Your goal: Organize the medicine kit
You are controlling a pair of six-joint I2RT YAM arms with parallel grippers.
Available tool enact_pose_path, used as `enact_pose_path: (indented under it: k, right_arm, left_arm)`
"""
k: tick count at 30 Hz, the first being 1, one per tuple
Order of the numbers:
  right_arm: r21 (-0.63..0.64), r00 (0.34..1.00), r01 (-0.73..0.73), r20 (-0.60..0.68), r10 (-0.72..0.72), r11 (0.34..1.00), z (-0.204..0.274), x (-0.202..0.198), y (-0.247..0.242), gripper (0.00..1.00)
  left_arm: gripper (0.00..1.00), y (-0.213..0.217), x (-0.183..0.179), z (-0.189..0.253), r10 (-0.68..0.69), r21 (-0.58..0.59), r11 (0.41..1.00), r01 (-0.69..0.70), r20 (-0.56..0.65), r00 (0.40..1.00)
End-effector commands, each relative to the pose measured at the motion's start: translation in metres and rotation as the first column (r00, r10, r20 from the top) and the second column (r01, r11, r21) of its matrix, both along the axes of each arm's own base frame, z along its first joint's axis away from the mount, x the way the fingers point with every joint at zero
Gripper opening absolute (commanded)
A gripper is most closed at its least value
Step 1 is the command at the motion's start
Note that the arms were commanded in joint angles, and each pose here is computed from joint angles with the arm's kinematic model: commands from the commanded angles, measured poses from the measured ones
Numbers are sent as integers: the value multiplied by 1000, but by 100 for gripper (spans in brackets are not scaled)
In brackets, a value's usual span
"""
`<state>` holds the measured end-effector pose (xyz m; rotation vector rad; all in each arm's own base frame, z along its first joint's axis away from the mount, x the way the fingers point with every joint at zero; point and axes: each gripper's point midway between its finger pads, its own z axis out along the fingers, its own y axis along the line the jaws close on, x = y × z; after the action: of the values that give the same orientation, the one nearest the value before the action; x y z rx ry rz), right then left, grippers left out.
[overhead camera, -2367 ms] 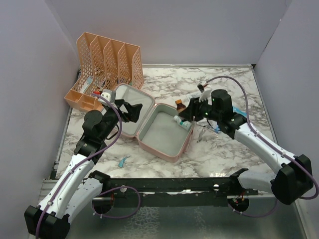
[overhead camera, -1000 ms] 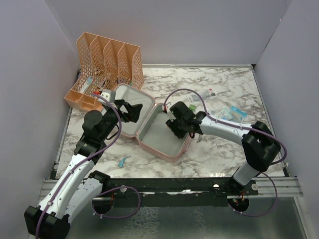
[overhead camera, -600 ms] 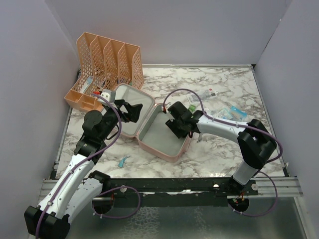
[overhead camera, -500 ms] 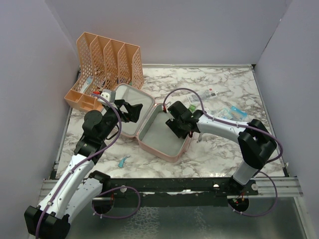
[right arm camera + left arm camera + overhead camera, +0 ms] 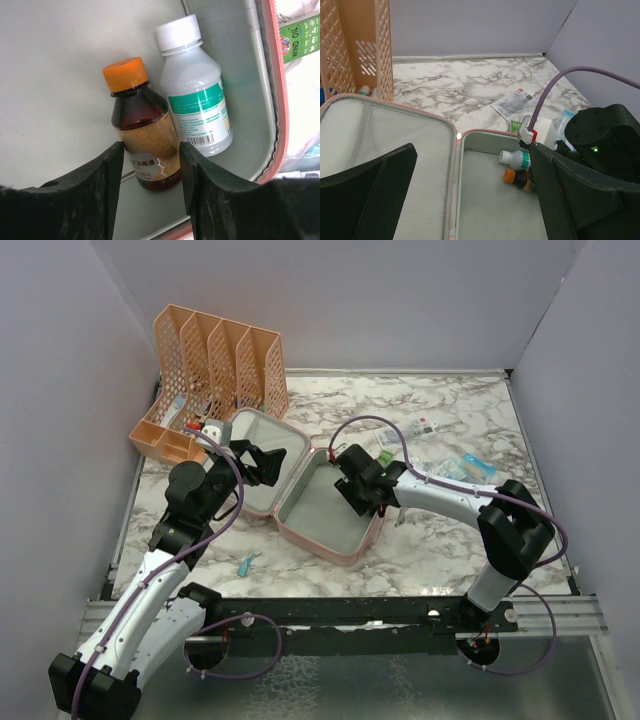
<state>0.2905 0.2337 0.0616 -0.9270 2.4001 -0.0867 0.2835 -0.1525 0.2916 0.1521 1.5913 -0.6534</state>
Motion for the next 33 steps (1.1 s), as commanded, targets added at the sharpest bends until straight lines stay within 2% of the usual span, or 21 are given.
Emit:
enact_pose_path:
  k: [1, 4, 8, 12, 15, 20, 25, 29, 33]
  right_arm:
    - [1, 995, 72, 67, -72, 997, 21, 8, -6, 47]
    - [85, 997, 58, 49, -62, 995, 36, 6, 8, 47]
    - [228, 992, 67, 92, -90, 971, 72, 9, 23, 50]
    - [305, 965, 147, 163, -204, 941, 98, 16, 15, 52]
    - [336, 920, 253, 207, -333, 907, 107, 20, -4, 54]
    - [382, 798, 431, 263, -543, 818, 116, 23, -50, 58]
    - [454, 647, 591, 227, -728, 667, 115, 27, -110, 60]
    - [505, 510, 715, 96, -855, 484, 91, 27, -166, 60]
    - [540, 430, 761, -6, -903, 359, 68, 23, -198, 61]
  left_arm:
    - [99, -3, -4, 15, -22, -20, 1000, 22, 45, 999]
    - [99, -3, -3, 15, -22, -19, 1000, 22, 44, 999]
    - [99, -4, -3, 15, -23, -17, 1000, 24, 44, 999]
    - [99, -4, -3, 15, -25, -17, 1000, 25, 44, 999]
    - [99, -4, -3, 14, -27, -16, 999, 28, 42, 999]
    - [99, -6, -3, 14, -37, -12, 999, 38, 40, 998]
    - [99, -10, -3, 11, -58, -11, 998, 59, 33, 998]
    - [99, -13, -2, 8, -75, -8, 997, 75, 28, 997]
    - [99, -15, -2, 6, -82, -9, 997, 82, 24, 996]
